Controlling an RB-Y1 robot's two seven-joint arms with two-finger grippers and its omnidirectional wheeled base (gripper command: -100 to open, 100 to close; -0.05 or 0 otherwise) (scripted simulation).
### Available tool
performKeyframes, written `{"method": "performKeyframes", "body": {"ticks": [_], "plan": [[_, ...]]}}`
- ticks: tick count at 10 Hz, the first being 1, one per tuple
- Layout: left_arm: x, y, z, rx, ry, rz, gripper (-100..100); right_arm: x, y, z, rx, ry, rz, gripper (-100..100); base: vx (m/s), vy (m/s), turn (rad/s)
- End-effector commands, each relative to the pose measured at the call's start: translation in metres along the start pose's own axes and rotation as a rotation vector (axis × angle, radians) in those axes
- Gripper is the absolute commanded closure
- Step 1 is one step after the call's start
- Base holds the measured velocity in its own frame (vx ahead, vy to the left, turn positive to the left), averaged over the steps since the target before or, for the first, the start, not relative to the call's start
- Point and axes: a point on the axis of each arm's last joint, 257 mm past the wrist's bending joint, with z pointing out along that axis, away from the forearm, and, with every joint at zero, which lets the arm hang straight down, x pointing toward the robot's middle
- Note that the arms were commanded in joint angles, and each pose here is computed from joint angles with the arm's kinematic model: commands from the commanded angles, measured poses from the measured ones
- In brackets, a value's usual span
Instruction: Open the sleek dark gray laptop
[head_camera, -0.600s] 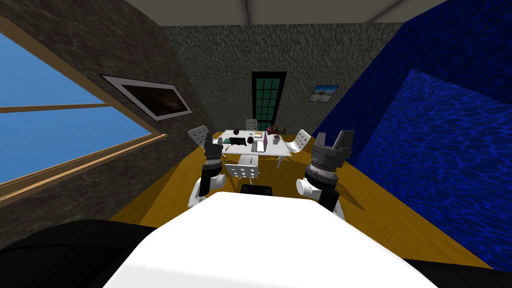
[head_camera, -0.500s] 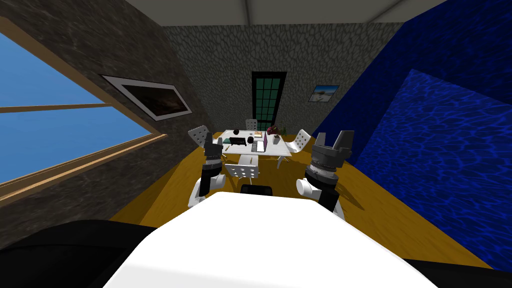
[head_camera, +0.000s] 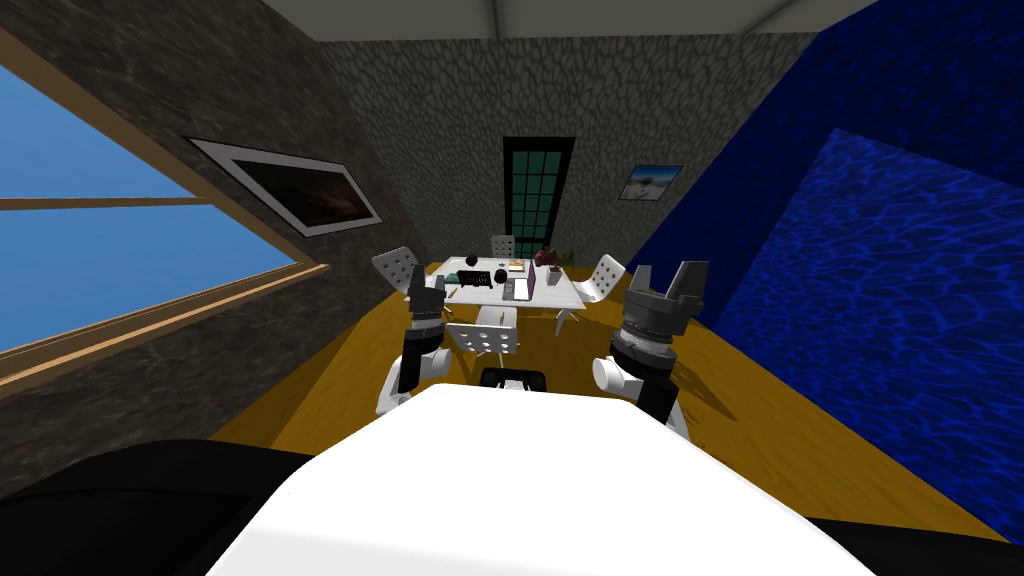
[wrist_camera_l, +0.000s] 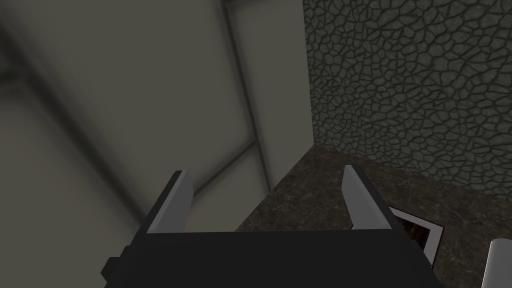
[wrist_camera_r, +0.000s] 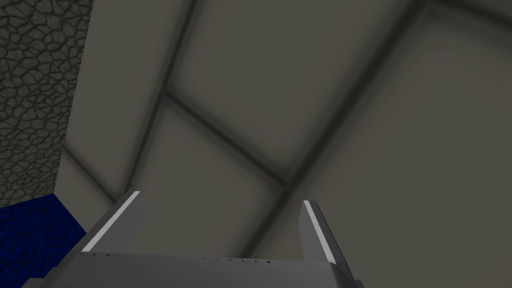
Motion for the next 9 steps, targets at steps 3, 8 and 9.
{"method": "performKeyframes", "body": {"ticks": [3, 8, 9], "plan": [[0.000, 0.000, 0.000, 0.000, 0.000, 0.000, 0, 0.000, 0.000, 0.000, 0.000, 0.000, 0.000, 0, 0.000, 0.000, 0.000], [0.014, 0.027, 0.004, -0.071, 0.108, 0.096, -100, 0.000, 0.000, 0.000, 0.001, 0.000, 0.000, 0, -0.055, -0.147, -0.034], [0.015, 0.035, 0.005, -0.093, 0.121, 0.117, -100, 0.000, 0.000, 0.000, 0.001, 0.000, 0.000, 0, -0.016, -0.240, -0.057]]}}
